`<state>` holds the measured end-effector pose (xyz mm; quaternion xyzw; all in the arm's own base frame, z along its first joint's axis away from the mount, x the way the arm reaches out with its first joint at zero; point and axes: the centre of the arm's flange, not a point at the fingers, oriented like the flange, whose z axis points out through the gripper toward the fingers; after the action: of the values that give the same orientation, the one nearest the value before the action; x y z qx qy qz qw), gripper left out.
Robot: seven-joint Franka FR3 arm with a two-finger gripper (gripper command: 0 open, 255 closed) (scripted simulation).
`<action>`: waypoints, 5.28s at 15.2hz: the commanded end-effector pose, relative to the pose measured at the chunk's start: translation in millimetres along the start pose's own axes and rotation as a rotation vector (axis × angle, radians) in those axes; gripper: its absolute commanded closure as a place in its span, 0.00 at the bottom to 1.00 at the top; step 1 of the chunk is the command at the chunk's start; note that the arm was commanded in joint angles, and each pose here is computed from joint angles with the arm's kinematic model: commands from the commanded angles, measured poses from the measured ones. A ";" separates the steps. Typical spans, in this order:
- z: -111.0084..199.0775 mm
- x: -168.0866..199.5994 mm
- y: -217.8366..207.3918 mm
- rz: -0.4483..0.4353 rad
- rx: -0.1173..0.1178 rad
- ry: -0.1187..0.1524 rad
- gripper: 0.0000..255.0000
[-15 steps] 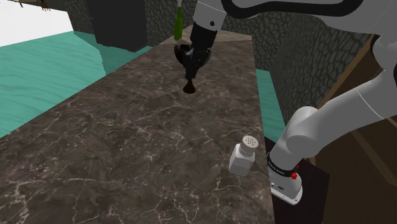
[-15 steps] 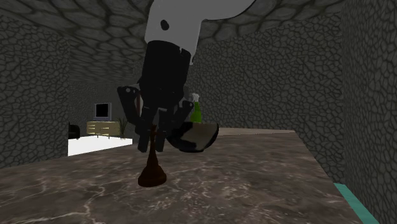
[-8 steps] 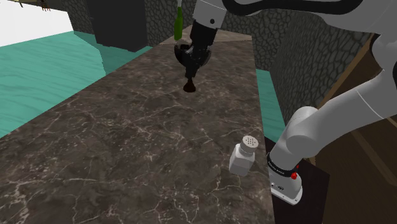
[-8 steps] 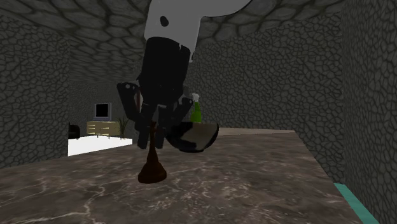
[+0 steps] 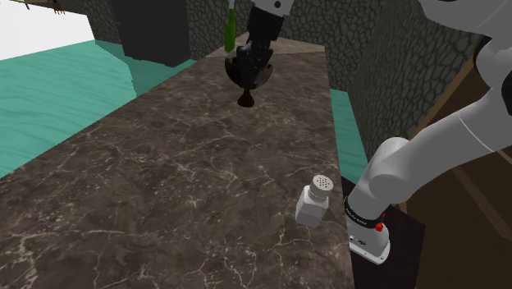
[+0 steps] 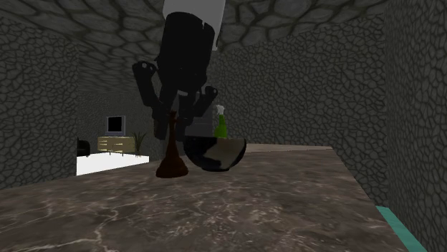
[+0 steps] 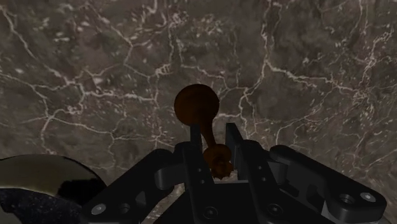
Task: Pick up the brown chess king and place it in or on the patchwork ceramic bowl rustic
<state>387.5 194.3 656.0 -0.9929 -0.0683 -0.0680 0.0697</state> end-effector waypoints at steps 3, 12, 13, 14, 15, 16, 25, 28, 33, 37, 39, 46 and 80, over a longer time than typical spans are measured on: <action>-21.3 3.0 -2.7 0.000 0.000 0.000 1.00; -67.9 9.9 -8.8 0.000 0.000 0.000 1.00; -73.1 10.7 -9.5 0.000 0.000 0.000 1.00; -78.3 11.4 -10.2 0.000 0.000 0.000 1.00; -83.4 12.2 -10.9 0.000 0.000 0.000 1.00; -88.6 13.0 -11.6 0.000 0.000 0.000 1.00; -123.5 32.4 6.0 0.000 0.000 0.000 1.00; -127.6 54.3 38.7 0.000 0.000 0.000 1.00; -134.5 91.0 93.1 0.000 0.000 0.000 1.00; -140.0 120.3 136.7 0.000 0.000 0.000 1.00; -143.6 140.0 166.0 0.000 0.000 0.000 1.00; -107.4 134.7 170.8 0.000 0.000 0.000 1.00; -108.7 127.5 177.2 0.000 0.000 0.000 0.00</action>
<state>524.7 20.5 758.1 -0.9929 -0.0683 -0.0679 0.0697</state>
